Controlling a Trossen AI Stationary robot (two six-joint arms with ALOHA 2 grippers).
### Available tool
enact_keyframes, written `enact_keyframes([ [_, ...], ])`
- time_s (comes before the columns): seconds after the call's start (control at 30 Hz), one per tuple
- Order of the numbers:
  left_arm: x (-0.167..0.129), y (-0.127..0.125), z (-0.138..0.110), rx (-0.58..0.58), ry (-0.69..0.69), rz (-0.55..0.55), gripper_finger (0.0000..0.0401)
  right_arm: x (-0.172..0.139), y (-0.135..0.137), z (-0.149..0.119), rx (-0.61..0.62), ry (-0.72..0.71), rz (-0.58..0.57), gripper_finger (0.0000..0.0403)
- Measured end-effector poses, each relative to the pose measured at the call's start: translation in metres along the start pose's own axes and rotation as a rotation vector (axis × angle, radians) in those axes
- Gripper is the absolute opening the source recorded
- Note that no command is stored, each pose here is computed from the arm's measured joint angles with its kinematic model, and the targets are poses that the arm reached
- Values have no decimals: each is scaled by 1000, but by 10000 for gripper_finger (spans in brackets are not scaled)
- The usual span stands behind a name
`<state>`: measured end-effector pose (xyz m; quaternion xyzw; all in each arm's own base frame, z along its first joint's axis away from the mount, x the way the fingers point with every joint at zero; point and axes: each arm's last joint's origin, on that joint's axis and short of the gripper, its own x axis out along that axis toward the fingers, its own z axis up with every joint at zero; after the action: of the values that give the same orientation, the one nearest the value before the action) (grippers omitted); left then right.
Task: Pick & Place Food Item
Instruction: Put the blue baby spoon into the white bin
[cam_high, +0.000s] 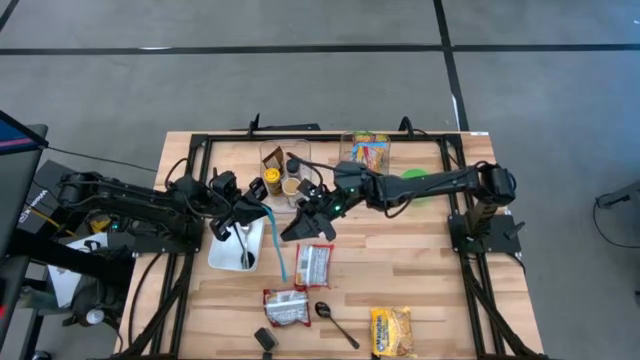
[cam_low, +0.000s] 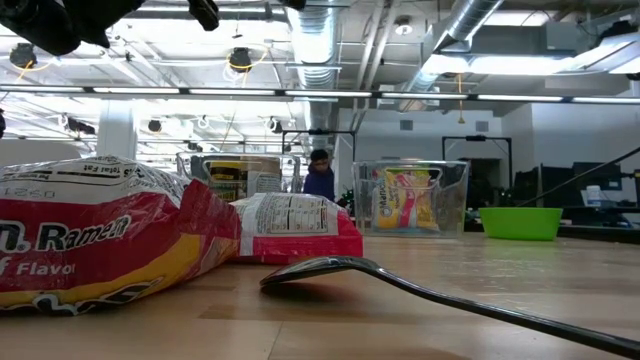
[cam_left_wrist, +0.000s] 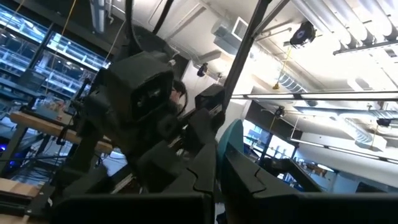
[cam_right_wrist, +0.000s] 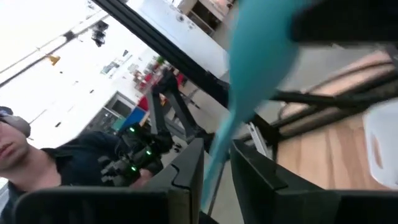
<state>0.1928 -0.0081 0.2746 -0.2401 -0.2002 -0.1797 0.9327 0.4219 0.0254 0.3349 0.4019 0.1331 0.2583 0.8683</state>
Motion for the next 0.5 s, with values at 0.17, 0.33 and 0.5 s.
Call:
enact_keyframes([
  [0.17, 0, 0, 0, 1, 1, 0, 3, -13, 12, 4, -12, 11, -42, 74],
  [0.33, 0, 0, 0, 2, 1, 0, 3, -31, 24, 4, -45, 8, -199, 64],
  [0.5, 0, 1, 0, 3, 0, 4, 3, -55, 41, 3, -74, -42, -414, 51],
])
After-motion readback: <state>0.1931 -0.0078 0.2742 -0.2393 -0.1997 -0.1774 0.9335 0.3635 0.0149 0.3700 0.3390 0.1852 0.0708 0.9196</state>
